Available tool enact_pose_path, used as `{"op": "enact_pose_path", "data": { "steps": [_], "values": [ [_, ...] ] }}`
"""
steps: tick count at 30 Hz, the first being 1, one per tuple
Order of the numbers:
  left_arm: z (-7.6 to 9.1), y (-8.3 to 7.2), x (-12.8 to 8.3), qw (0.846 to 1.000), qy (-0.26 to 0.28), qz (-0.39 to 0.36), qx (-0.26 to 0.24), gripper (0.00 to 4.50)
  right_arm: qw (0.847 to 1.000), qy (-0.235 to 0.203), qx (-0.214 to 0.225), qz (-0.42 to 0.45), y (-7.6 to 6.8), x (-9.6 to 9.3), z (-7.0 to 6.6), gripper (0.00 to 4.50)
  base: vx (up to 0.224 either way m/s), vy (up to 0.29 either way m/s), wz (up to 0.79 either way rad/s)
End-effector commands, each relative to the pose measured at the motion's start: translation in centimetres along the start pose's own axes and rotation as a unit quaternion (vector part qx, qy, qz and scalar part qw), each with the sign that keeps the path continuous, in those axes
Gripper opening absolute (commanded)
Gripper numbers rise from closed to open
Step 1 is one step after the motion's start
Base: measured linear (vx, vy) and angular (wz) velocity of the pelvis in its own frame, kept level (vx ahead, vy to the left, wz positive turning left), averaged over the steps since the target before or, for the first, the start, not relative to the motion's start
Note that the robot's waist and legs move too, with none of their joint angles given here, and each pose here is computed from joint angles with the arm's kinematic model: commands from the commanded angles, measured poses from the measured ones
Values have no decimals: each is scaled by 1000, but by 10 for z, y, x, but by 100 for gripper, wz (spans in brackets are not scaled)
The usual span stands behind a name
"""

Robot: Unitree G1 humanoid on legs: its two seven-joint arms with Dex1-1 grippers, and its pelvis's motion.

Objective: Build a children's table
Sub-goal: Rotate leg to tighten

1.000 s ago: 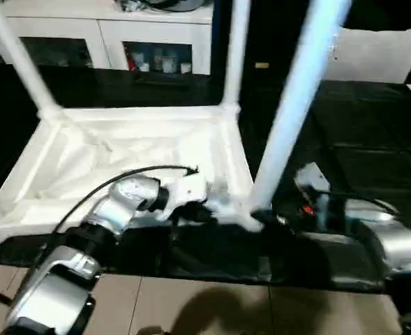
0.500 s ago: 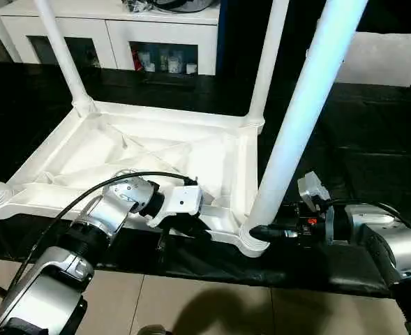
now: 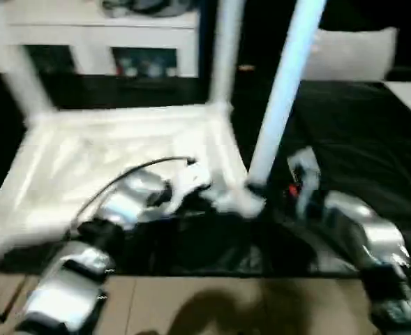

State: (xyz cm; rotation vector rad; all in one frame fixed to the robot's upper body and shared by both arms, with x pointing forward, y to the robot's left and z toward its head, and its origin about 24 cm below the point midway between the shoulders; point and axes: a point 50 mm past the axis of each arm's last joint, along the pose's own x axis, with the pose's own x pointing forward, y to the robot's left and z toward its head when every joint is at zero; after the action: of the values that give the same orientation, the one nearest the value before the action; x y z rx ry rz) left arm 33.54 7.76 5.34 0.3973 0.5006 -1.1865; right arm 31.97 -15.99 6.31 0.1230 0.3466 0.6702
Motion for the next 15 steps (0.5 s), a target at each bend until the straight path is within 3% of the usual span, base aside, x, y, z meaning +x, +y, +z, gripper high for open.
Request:
{"op": "enact_pose_path", "data": {
  "steps": [1, 5, 8, 11, 15],
  "values": [
    [13, -5, 15, 999, -24, 19, -23, 0, 999, 17, 18, -35, 5, 14, -5, 205, 0, 0, 0],
    [23, -7, 23, 998, -33, 42, -30, 0, 998, 5, -6, -68, 8, 23, -3, 205, 0, 0, 0],
    [25, -8, 23, 998, -30, 47, -20, 0, 998, -15, -22, -51, 10, 26, -2, 269, 0, 0, 0],
    [23, -6, 21, 998, -27, 49, -13, 0, 999, -36, 1, -41, 11, 24, 1, 302, 0, 0, 0],
    [13, -4, 12, 999, -19, 34, 14, 0, 999, -39, -36, 10, 10, 13, 3, 336, 0, 0, 0]
  ]
}}
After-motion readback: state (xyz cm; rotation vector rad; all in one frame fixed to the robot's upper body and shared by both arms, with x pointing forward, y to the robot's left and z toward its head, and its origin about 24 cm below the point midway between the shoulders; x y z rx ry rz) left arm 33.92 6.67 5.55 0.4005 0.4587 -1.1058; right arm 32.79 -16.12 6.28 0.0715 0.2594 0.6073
